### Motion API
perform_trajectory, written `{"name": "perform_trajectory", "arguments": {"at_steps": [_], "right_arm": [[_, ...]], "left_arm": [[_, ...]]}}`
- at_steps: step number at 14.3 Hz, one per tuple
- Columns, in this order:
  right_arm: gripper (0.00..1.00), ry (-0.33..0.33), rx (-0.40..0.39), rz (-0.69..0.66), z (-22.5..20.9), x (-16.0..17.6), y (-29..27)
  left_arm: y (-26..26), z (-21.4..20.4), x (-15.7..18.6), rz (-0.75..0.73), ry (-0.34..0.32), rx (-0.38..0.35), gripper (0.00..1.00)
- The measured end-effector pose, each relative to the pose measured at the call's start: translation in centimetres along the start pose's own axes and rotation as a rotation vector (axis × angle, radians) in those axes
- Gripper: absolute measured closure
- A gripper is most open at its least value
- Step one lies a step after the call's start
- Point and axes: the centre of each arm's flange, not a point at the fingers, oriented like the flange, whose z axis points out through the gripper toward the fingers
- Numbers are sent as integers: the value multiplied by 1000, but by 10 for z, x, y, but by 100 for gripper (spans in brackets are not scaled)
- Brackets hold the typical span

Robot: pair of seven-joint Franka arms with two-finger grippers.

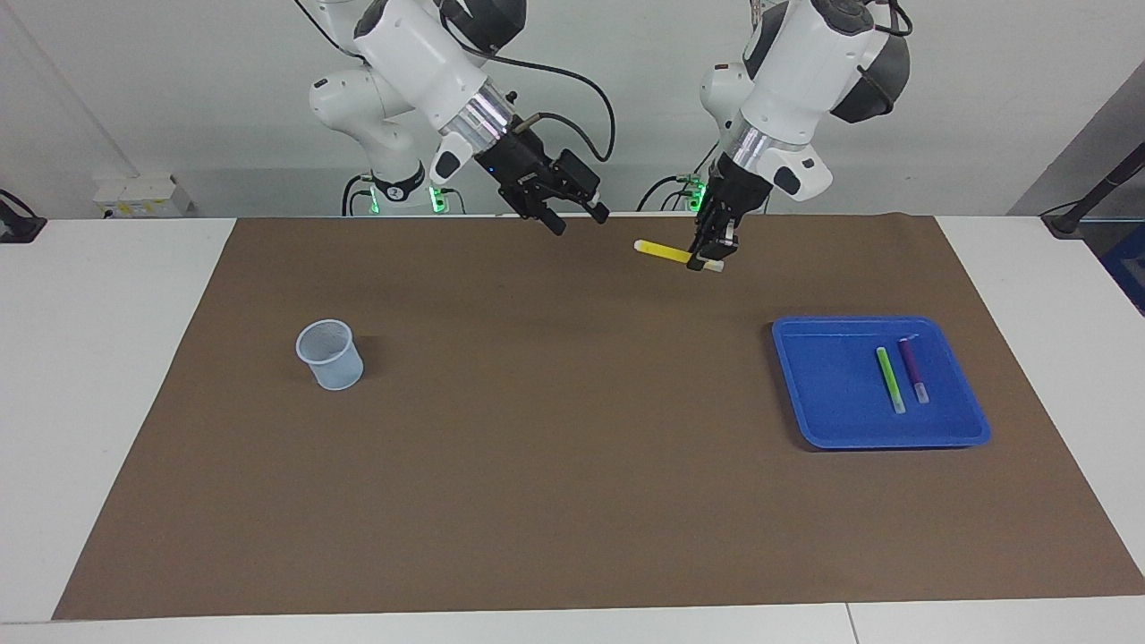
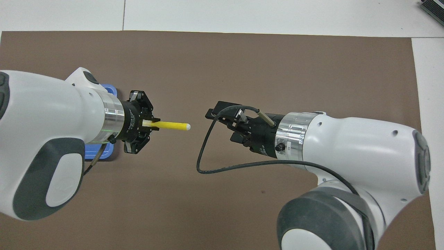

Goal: Transfer and insert pens with both arms
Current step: 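Close the right gripper on the free end of the yellow pen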

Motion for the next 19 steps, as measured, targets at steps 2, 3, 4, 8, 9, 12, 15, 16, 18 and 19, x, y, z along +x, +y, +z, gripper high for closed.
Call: {"name": "perform_trajectory", "arguments": {"at_steps": [2, 3, 4, 8, 9, 12, 15, 16, 18, 19], "right_arm": [[0, -1, 3, 8, 15, -11, -2], [0, -3, -1, 5, 23, -14, -1], [0, -4, -5, 3, 31, -16, -1], [0, 31, 13, 13, 63, -21, 1], [0, 34, 17, 24, 67, -23, 0], [0, 39, 39, 35, 68, -32, -8], [4, 32, 47, 37, 70, -41, -12], [9, 27, 47, 34, 71, -45, -13], [15, 24, 46, 30, 72, -48, -14], [26, 24, 46, 31, 72, -48, -14]], "left_arm": [[0, 0, -1, -4, -9, 2, 82], [0, 0, -1, -4, -11, 3, 82], [0, 0, -1, -5, -12, 4, 82], [-1, 0, -1, -6, -15, 6, 82], [-1, 0, -1, -6, -15, 6, 82], [-1, 0, -1, -9, -21, 7, 82], [-1, 0, -2, -11, -26, 8, 82], [-1, -1, -2, -11, -28, 7, 82], [-2, -3, -2, -11, -30, 6, 82], [-3, -4, -3, -11, -31, 7, 82]]}}
